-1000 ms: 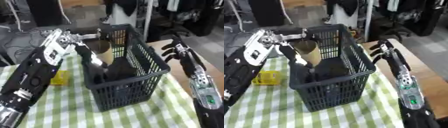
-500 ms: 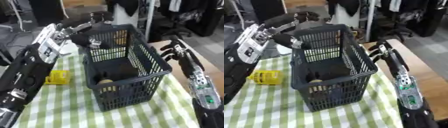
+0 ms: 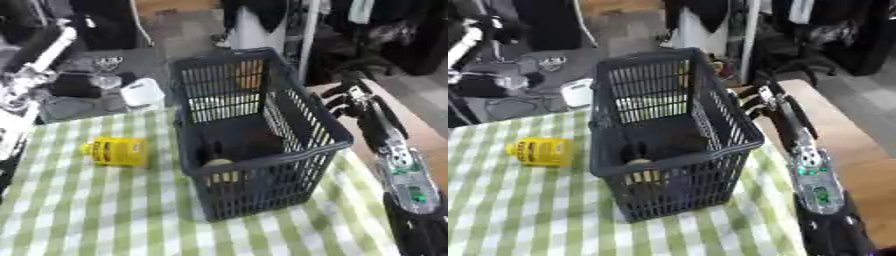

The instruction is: Pick up objects on the table and place them in the box.

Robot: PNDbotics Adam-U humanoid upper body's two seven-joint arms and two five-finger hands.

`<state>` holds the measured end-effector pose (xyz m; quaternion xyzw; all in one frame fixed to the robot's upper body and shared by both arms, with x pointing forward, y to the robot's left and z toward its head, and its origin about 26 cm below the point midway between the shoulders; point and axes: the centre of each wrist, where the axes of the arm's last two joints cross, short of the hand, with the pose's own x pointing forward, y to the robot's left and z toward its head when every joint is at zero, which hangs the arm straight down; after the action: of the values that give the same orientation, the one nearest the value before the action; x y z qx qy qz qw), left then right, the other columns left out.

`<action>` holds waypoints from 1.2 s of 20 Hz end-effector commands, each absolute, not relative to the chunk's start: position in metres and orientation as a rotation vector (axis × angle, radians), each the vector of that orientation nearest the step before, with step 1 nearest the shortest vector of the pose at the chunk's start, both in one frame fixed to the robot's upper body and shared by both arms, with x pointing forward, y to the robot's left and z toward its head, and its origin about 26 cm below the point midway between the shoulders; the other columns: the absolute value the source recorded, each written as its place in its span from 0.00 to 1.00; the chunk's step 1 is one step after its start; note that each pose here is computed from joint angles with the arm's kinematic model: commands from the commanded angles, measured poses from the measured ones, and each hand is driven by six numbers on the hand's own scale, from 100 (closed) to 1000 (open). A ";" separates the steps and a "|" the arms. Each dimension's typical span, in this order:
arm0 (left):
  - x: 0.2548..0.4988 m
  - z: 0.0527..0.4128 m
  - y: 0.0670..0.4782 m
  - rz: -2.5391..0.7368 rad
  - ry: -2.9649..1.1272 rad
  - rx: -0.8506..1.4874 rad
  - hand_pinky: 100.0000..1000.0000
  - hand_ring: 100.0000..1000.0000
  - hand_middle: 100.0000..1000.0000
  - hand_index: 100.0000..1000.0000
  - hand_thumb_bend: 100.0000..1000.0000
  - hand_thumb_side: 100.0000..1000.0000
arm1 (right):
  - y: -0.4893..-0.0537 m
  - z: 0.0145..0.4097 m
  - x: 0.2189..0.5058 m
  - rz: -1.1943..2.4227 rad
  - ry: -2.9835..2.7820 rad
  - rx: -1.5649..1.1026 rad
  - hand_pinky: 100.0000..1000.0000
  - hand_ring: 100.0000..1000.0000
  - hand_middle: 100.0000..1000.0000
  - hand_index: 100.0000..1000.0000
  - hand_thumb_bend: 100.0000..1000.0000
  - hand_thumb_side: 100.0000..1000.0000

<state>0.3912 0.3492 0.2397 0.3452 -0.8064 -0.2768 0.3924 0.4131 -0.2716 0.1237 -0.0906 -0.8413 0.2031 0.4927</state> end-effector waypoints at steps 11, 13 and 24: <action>0.329 0.222 0.407 -0.422 -1.928 1.102 0.68 0.68 0.66 0.82 0.52 0.48 | -0.282 0.140 0.414 0.471 -2.077 -0.271 0.37 0.54 0.57 0.69 0.00 0.64; 0.329 0.218 0.407 -0.415 -1.923 1.095 0.68 0.68 0.66 0.82 0.52 0.49 | -0.283 0.139 0.413 0.465 -2.078 -0.273 0.37 0.54 0.57 0.69 0.00 0.64; 0.329 0.211 0.402 -0.416 -1.928 1.067 0.68 0.68 0.66 0.82 0.51 0.50 | -0.285 0.152 0.412 0.448 -2.123 -0.324 0.38 0.57 0.63 0.70 0.00 0.59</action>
<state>0.3320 0.4005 0.1989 0.4204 -0.7691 -0.1650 0.4522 0.4114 -0.2809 0.1303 -0.1142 -0.8484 0.1795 0.4848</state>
